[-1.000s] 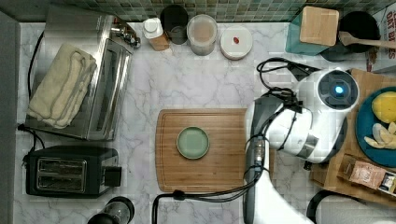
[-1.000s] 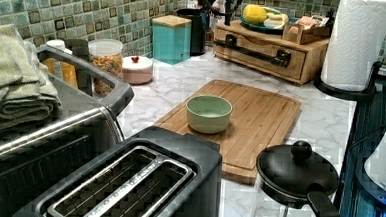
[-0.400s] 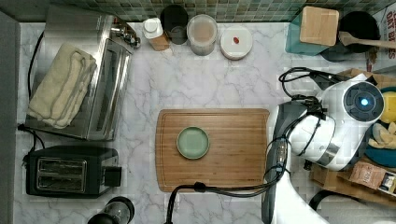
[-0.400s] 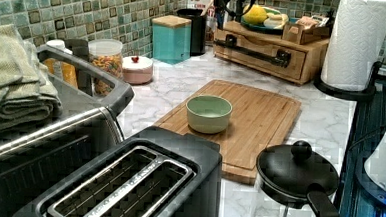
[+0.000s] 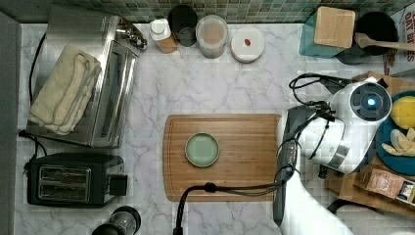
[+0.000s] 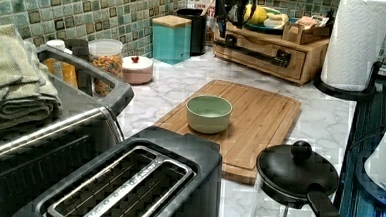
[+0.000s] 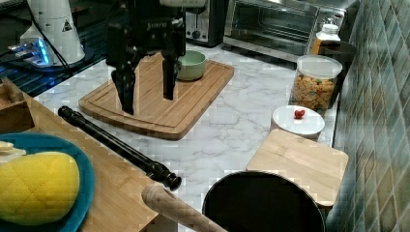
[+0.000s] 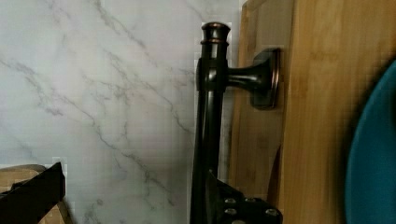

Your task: Open the drawer.

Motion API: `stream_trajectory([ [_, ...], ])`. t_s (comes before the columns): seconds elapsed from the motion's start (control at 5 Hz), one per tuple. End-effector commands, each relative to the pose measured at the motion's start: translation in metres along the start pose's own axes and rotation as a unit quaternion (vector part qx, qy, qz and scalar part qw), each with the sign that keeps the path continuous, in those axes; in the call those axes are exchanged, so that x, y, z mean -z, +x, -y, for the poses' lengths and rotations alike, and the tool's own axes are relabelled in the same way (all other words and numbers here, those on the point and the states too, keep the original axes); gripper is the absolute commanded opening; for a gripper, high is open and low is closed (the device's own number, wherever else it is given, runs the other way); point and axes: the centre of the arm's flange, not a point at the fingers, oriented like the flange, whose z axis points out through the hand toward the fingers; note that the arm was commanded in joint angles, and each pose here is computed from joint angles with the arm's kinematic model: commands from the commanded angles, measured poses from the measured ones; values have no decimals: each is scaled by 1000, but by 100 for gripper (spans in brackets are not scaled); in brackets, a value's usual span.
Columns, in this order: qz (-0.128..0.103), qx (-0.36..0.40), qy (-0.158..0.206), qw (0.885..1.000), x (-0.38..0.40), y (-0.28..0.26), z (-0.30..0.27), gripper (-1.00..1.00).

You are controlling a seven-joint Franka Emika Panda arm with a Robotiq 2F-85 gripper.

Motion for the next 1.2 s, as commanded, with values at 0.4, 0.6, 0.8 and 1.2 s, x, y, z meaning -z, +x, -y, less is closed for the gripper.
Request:
stream_trajectory([
  [0.4,9,-69,-81,994,4,-9,-60,100],
  [0.6,-5,-68,-63,996,-10,-12,-65,100],
  [0.8,3,-82,-41,996,-25,-15,-64,100],
  [1.2,4,-122,-19,992,-46,-35,-52,100],
])
